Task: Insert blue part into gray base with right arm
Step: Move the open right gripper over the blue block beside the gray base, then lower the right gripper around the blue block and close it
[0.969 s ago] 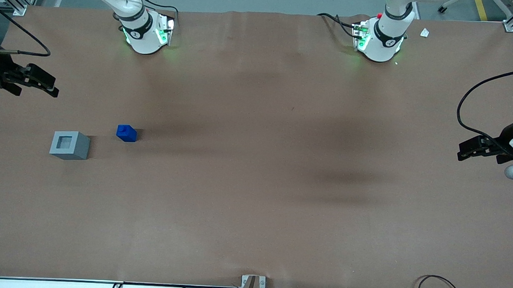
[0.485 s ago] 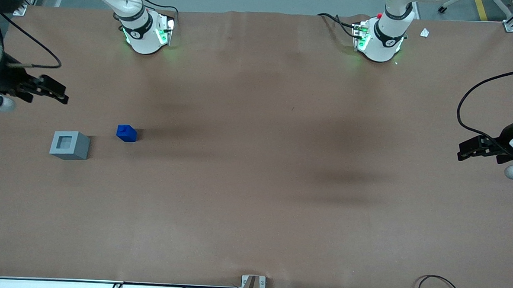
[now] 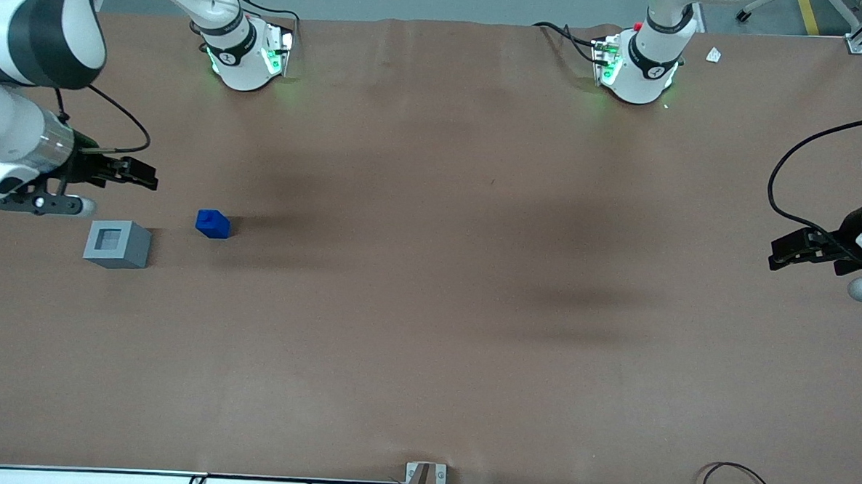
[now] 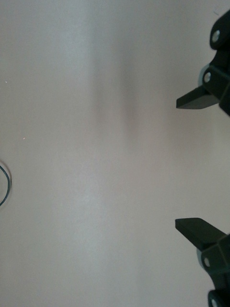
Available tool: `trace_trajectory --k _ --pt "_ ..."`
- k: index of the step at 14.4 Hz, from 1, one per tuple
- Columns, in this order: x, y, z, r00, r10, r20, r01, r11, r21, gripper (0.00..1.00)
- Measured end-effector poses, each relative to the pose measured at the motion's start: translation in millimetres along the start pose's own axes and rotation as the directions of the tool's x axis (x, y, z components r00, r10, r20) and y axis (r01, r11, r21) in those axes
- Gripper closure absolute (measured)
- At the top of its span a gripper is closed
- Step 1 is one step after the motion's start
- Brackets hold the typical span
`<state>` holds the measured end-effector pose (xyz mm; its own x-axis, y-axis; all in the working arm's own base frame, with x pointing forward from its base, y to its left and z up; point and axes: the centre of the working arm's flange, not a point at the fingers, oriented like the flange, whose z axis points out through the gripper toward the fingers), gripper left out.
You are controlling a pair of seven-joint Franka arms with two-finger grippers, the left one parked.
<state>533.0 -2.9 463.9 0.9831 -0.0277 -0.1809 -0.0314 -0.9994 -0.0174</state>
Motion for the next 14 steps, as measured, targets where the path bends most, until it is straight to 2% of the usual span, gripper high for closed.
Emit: trace_trajectory --k 4,9,14 --pt "-5.3 -0.5 47.0 0.999 0.013 0.031 -0.013 1.0 0.009 0.0" --pt "-12.7 0.3 101.8 0.999 0.022 0.028 -0.022 1.0 0.009 0.0" --pt "-6.3 -2.9 142.6 0.998 0.02 0.065 -0.02 1.0 -0.003 0.03"
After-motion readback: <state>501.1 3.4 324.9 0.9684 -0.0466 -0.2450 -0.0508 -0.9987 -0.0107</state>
